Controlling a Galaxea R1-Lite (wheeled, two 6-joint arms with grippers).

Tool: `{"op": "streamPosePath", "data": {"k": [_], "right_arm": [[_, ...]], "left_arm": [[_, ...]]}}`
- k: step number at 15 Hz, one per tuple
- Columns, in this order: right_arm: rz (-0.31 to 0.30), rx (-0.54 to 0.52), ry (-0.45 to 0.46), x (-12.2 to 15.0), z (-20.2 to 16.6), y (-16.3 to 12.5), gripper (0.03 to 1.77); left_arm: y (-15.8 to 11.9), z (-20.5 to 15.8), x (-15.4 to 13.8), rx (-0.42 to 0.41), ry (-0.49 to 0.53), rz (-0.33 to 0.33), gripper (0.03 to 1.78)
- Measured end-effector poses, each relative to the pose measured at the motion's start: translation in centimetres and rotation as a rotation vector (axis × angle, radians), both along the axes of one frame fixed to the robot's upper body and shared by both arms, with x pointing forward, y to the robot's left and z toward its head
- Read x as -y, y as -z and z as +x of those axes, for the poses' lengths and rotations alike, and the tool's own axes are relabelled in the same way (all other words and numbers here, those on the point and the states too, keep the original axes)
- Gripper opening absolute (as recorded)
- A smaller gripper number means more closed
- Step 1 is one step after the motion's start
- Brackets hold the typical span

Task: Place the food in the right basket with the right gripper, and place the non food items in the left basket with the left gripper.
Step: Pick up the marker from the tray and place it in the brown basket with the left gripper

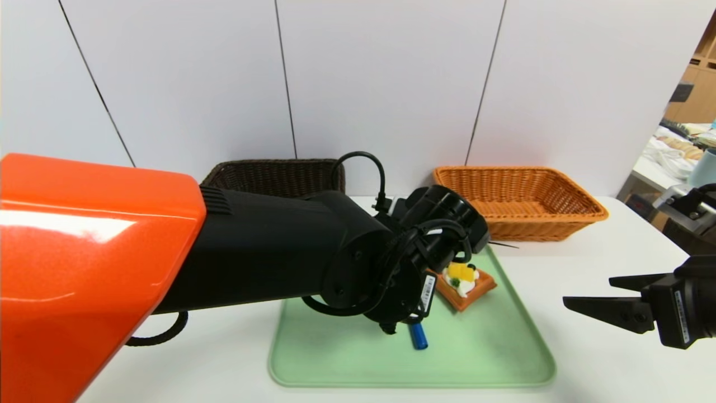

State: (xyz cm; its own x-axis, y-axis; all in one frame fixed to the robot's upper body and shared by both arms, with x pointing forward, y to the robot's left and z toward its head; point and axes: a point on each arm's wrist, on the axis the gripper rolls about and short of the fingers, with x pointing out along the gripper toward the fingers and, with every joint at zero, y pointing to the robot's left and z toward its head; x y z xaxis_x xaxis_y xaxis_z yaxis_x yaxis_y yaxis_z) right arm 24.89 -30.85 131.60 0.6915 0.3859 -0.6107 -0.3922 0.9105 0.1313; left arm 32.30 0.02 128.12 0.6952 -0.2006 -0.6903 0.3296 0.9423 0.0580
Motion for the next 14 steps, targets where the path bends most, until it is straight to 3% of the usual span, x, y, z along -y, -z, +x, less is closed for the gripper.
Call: {"op": "streamPosePath", "data": {"k": [6, 14], "right_arm": [[0.001, 0.000, 0.001, 0.0, -0.1, 0.0, 1.70], [0.001, 0.008, 0.007, 0.2, -0.3, -0.1, 1.70]], "left_arm": [[0.9, 0.2, 1.1, -0.004, -0.002, -0.003, 1.27], [2.9, 0.7, 2.9, -0.029, -0.030, -0.014, 1.55]]}}
